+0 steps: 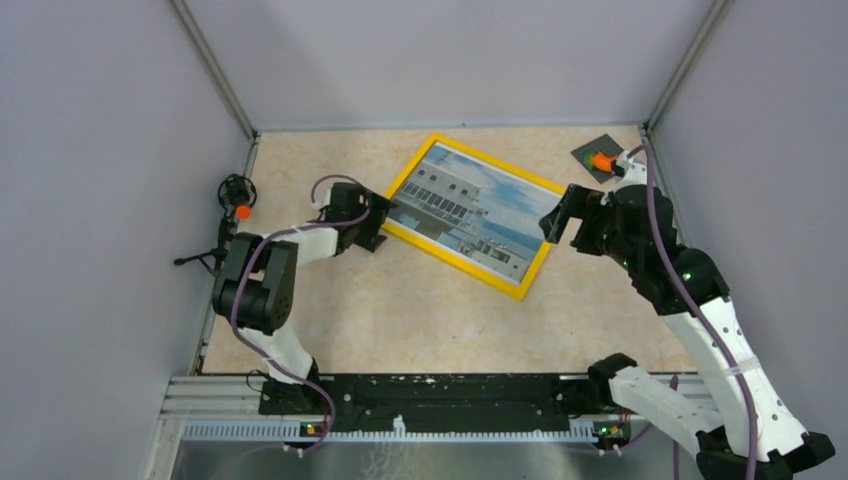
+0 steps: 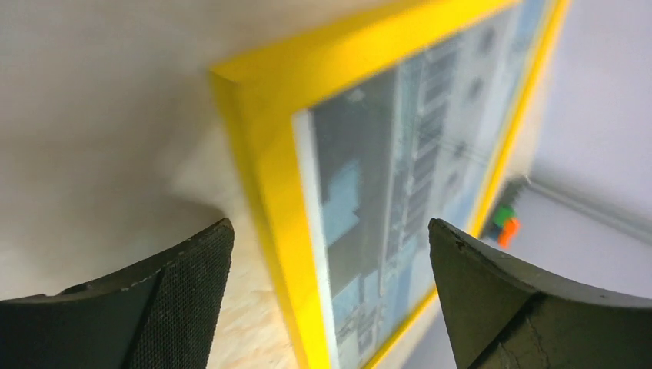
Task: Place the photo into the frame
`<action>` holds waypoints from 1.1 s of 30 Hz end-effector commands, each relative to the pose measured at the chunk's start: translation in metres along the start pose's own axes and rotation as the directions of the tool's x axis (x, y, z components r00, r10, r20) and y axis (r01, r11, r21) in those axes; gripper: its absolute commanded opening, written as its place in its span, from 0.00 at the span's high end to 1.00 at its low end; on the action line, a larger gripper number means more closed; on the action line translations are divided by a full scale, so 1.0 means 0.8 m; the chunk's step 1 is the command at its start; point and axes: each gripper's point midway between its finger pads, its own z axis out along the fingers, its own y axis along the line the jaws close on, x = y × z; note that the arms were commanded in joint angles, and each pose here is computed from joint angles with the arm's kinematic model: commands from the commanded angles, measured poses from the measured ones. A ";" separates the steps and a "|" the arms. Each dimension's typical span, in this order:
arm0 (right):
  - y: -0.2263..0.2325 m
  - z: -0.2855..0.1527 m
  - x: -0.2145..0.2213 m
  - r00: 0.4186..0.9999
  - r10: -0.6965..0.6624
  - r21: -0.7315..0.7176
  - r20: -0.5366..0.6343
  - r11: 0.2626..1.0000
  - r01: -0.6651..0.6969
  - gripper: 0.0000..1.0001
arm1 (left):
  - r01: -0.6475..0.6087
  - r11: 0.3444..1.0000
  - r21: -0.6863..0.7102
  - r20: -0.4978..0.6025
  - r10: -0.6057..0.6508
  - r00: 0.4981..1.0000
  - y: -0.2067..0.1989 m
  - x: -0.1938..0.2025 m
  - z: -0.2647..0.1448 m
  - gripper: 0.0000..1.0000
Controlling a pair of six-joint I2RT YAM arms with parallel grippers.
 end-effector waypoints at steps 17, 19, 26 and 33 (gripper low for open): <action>0.026 -0.113 -0.125 0.954 -0.138 -0.021 0.267 0.989 0.149 0.01 | -0.781 0.341 0.524 0.651 0.431 0.625 -0.338 -0.035 -0.440 0.01; 0.030 -0.126 -0.139 0.940 -0.136 -0.033 0.314 0.988 0.154 0.01 | -0.836 0.265 0.480 0.719 0.427 0.548 -0.353 -0.033 -0.478 0.01; 0.032 -0.162 -0.170 0.895 -0.118 -0.036 0.431 0.988 0.148 0.01 | -0.910 0.180 0.374 0.822 0.390 0.415 -0.375 -0.030 -0.564 0.02; 0.030 -0.171 -0.176 0.883 -0.118 -0.028 0.454 0.989 0.147 0.01 | -0.934 0.188 0.303 0.870 0.345 0.352 -0.371 -0.036 -0.603 0.02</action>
